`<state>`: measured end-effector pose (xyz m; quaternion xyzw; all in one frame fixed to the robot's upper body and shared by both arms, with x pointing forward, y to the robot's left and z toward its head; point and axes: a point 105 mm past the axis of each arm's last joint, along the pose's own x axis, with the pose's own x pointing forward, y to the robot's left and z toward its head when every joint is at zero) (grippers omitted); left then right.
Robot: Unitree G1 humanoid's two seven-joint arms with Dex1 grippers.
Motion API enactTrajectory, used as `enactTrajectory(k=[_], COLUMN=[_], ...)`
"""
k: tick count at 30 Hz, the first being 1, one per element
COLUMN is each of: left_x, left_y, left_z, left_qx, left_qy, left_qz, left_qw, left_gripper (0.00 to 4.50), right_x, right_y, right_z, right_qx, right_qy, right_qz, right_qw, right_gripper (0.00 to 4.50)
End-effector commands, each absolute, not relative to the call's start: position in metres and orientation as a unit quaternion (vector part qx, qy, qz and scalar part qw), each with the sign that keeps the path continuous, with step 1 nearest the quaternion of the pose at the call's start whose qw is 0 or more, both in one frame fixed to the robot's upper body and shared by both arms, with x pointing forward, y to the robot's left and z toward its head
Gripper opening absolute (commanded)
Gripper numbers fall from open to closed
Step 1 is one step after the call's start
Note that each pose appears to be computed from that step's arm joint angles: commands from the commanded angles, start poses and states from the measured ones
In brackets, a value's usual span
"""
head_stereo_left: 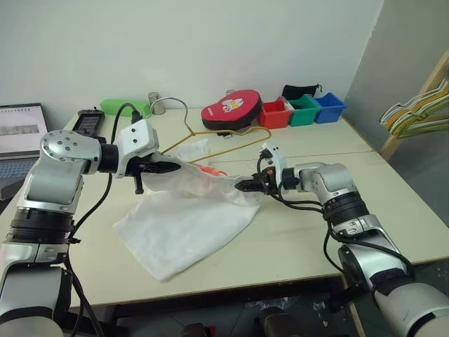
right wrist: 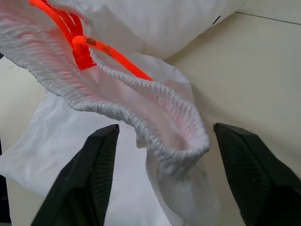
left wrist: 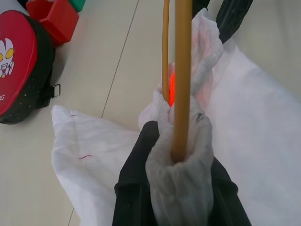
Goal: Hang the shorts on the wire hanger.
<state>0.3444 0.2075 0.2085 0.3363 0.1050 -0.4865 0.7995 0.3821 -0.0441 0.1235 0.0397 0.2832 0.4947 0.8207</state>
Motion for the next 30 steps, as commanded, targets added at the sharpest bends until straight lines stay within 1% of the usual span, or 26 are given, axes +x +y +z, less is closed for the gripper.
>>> enactTrajectory(k=[1,3,4,5,8,11,17,21,23,26,28,30], left_x=[0.346,0.347,0.348,0.348,0.35,0.352,0.351,0.343,0.333,0.314,0.309,0.312], left_y=[0.21,0.21,0.211,0.211,0.21,0.21,0.214,0.221,0.225,0.231,0.236,0.243], left_z=[0.224,0.225,0.226,0.226,0.227,0.227,0.226,0.217,0.206,0.186,0.177,0.171], left_qx=[0.352,0.352,0.353,0.354,0.355,0.355,0.358,0.355,0.354,0.359,0.367,0.381], left_qy=[0.079,0.078,0.077,0.076,0.074,0.07,0.073,0.1,0.129,0.179,0.198,0.208], left_qz=[-0.474,-0.472,-0.472,-0.471,-0.469,-0.466,-0.462,-0.469,-0.485,-0.514,-0.516,-0.504], left_qw=[0.804,0.804,0.804,0.805,0.805,0.807,0.808,0.803,0.789,0.759,0.749,0.747], left_gripper=[0.04,0.04,0.04,0.04,0.04,0.04,0.04,0.04,0.04,0.04,0.04,0.04], right_x=[0.381,0.378,0.378,0.378,0.378,0.377,0.376,0.383,0.384,0.383,0.382,0.379], right_y=[-0.046,-0.047,-0.047,-0.047,-0.046,-0.043,-0.047,-0.071,-0.086,-0.098,-0.103,-0.104], right_z=[0.146,0.146,0.145,0.146,0.151,0.154,0.15,0.153,0.16,0.171,0.175,0.18], right_qx=[0.046,0.042,0.04,0.04,0.046,0.05,0.023,-0.087,-0.131,-0.15,-0.172,-0.179], right_qy=[0.25,0.252,0.252,0.252,0.245,0.24,0.24,0.205,0.188,0.177,0.168,0.163], right_qz=[0.51,0.514,0.513,0.513,0.516,0.518,0.515,0.481,0.465,0.458,0.454,0.456], right_qw=[0.822,0.819,0.819,0.82,0.819,0.819,0.823,0.848,0.855,0.858,0.858,0.856], right_gripper=[2.21,1.88,1.59,1.41,0.64,0.05,0.05,0.05,0.05,0.05,0.05,0.05])
